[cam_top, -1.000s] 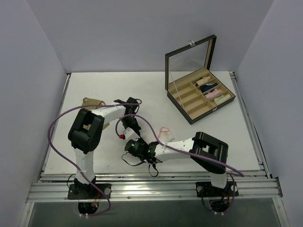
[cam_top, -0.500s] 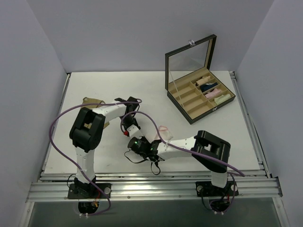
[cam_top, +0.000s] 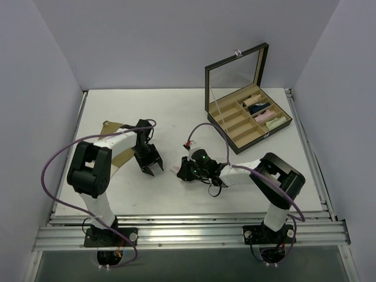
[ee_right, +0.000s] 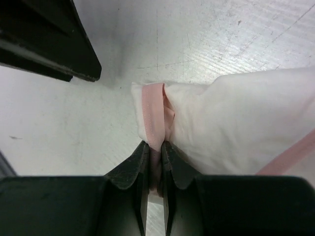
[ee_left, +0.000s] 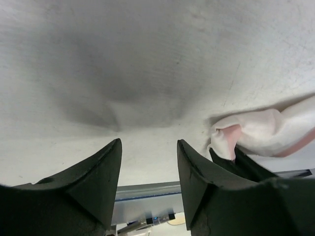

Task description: Roll the underwear

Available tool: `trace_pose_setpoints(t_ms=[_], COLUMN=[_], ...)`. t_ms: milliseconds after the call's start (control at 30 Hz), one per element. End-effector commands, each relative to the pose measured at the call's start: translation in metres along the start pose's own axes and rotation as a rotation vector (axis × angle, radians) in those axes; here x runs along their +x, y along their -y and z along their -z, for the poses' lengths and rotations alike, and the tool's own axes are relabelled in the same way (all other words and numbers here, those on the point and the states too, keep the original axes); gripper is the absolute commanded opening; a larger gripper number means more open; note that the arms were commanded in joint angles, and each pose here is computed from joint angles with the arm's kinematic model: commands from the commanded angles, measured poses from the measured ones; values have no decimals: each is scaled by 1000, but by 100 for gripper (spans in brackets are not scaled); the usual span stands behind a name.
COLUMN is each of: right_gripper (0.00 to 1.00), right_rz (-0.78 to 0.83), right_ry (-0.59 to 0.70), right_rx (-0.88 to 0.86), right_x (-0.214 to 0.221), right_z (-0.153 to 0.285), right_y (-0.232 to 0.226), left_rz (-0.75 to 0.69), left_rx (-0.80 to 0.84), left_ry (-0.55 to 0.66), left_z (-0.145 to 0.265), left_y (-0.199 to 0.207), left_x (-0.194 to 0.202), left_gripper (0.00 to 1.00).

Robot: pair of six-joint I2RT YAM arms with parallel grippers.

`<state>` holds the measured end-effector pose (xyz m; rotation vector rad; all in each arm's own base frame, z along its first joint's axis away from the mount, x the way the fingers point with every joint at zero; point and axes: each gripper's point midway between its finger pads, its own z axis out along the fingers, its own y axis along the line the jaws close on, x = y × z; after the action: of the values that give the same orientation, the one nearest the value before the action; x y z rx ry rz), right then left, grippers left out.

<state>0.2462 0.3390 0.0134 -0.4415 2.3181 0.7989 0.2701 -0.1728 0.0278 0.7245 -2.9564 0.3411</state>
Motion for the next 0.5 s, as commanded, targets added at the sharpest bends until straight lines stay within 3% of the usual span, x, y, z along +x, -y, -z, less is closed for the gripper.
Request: trace_pose_setpoints(t_ms=[0,333,467], right_gripper=[0,0,0], right_rz=[-127,-326,-339], right_ry=[-160,-57,-46], right_rx=[-40,-219,-196], right_x=[47,37,49], right_z=[-3,-1,3], right_y=[15,1,9], left_rz=[-48,-53,-32], left_rx=[131,285,285], left_ry=[90,153,172], left_z=[3,14,17], left_y=[20,50,51], left_x=[-4,3,4], left_gripper=[57,60,60])
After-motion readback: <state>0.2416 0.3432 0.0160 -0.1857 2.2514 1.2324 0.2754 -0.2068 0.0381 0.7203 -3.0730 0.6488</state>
